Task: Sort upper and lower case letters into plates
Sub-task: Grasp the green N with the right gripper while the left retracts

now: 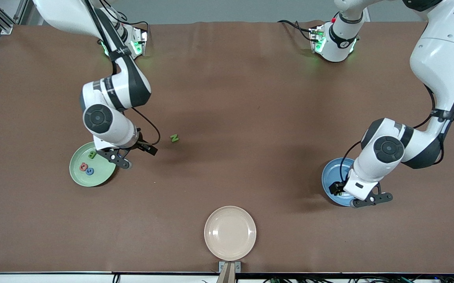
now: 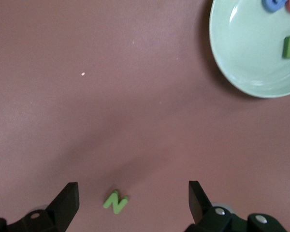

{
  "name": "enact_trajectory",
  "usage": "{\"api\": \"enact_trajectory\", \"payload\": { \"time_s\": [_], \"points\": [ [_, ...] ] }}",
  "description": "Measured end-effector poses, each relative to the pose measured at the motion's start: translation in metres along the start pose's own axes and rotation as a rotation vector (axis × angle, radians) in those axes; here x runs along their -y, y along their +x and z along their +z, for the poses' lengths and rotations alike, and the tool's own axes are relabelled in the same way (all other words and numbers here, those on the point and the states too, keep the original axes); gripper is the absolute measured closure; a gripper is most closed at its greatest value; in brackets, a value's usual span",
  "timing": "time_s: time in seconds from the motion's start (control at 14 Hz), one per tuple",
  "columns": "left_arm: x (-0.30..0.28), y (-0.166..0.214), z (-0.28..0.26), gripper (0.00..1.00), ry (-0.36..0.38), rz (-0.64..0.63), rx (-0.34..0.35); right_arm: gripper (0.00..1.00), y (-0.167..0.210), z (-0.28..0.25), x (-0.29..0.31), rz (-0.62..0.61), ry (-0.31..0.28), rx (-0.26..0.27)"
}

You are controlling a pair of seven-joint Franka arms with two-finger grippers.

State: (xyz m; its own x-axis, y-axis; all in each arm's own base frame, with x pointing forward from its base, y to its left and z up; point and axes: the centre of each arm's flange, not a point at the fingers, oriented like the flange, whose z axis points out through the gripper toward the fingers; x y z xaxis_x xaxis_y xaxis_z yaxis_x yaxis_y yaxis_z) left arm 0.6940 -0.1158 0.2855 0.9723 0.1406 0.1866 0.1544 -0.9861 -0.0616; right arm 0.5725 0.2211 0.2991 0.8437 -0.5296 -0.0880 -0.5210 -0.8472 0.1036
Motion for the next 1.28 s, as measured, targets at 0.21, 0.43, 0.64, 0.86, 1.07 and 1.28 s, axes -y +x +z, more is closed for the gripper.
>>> {"api": "enact_trajectory", "payload": {
  "time_s": [0.21, 0.43, 0.64, 0.86, 1.07, 1.28],
  "points": [
    [0.001, 0.021, -0.042, 0.0, 0.013, 0.028, 0.009, 0.01, -0.024, 0.042, 0.024, 0.092, -0.002, 0.001],
    [0.019, 0.04, -0.077, 0.0, -0.01, 0.018, 0.08, 0.01, -0.046, 0.07, 0.03, 0.165, 0.012, 0.035],
    [0.025, 0.047, -0.124, 0.0, -0.007, 0.041, 0.086, 0.02, -0.054, 0.084, 0.024, 0.217, -0.004, 0.057],
    [0.043, 0.046, -0.183, 0.0, -0.061, 0.038, 0.093, 0.02, -0.071, 0.101, 0.022, 0.249, 0.009, 0.039],
    [0.081, 0.047, -0.217, 0.0, -0.077, 0.058, 0.093, 0.02, -0.091, 0.118, 0.021, 0.272, 0.034, 0.014],
    [0.083, 0.042, -0.223, 0.0, -0.063, 0.07, 0.112, 0.04, -0.093, 0.12, 0.021, 0.276, 0.035, 0.012]
  ]
}}
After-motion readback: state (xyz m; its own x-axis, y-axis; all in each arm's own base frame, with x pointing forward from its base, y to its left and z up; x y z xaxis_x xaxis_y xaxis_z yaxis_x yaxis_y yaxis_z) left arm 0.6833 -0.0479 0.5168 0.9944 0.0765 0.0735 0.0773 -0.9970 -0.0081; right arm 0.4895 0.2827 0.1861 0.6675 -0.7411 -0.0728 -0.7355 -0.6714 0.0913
